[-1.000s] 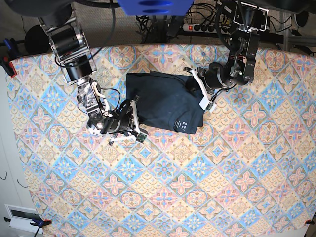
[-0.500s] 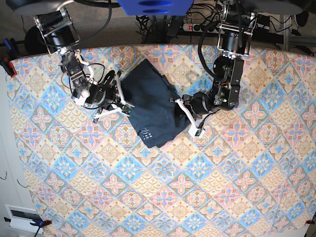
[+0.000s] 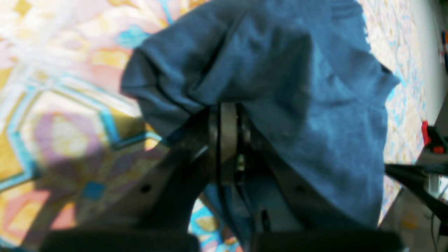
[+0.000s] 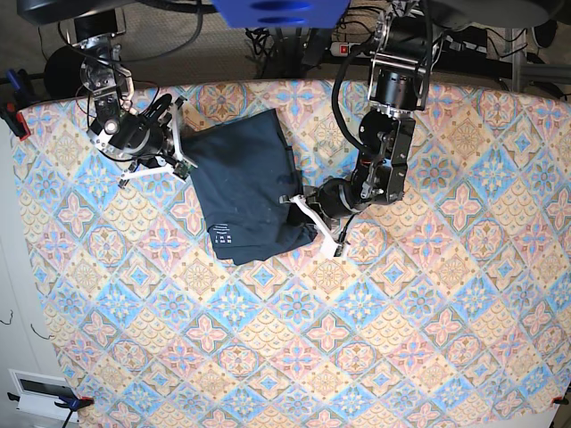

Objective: Layout the t-shirt on the table in an organized manner, then fold the t-shirt properly
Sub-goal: 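Release the left gripper and pull the bundle with the right gripper, then drag the folded shirt with the right gripper toward the table corner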

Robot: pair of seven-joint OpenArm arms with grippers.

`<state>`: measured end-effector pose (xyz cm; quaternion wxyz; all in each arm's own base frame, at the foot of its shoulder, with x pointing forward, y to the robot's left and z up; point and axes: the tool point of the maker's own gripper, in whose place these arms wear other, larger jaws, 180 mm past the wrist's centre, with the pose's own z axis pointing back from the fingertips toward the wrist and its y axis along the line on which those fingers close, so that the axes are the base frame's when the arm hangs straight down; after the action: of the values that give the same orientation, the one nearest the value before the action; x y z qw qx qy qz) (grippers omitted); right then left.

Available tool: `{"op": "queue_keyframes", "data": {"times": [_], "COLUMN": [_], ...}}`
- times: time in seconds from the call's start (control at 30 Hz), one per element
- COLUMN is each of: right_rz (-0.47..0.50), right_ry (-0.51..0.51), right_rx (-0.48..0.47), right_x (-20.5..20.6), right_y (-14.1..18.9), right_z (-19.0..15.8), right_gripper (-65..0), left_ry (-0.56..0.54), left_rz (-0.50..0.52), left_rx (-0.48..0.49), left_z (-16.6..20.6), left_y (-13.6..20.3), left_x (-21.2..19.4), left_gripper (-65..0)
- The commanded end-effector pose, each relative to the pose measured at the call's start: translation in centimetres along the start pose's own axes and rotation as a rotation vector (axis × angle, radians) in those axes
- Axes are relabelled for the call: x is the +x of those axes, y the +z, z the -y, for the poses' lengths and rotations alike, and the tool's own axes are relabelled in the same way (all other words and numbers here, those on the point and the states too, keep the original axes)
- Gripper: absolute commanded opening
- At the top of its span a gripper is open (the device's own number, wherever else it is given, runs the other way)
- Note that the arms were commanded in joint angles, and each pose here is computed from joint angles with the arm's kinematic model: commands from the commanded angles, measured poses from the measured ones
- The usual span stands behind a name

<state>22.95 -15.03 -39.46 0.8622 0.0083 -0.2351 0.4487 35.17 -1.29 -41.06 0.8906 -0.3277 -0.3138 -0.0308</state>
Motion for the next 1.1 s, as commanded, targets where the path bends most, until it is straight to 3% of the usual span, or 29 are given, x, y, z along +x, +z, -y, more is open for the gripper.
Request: {"op": "queue_keyframes", "data": {"times": [0.0, 0.13, 0.37, 0.5, 0.73, 0.87, 1.07], "right_rz": [0.060, 0.176, 0.443, 0.545, 0.578, 0.491, 0.448], "right_ry": [0.005, -0.049, -0.161, -0.200, -0.248, -0.345, -0.504], "right_rx": [-0.011, 0.086, 0.246, 0.267, 0.403, 0.467, 0.529], "right_x": [1.5, 3.9, 10.7, 14.5, 19.6, 17.8, 15.6], "right_y": [0.7, 1.2, 2.8, 2.9, -0.5, -3.9, -7.4], "right_z": [0.6, -1.1, -3.3, -3.4, -5.1, -5.9, -7.2], "right_gripper": [-64.3, -64.3, -64.3, -64.3, -64.3, -64.3, -64.3], "left_ry": [0.003, 0.108, 0.286, 0.288, 0.202, 0.201, 0.188], "left_rz": [0.089, 0.210, 0.323, 0.333, 0.272, 0.263, 0.265], "left_rx": [-0.035, -0.020, -0.007, 0.010, 0.016, 0.035, 0.051], "left_z": [0.8, -2.4, -7.8, -8.5, -6.5, -6.7, -6.5], "left_y": [0.8, 5.0, 11.7, 14.5, 17.0, 18.1, 19.1], "left_x": [3.0, 4.6, 3.9, 2.5, 0.2, -0.6, -1.2], "left_gripper": [-65.0, -65.0, -65.0, -65.0, -65.0, -65.0, -65.0]}}
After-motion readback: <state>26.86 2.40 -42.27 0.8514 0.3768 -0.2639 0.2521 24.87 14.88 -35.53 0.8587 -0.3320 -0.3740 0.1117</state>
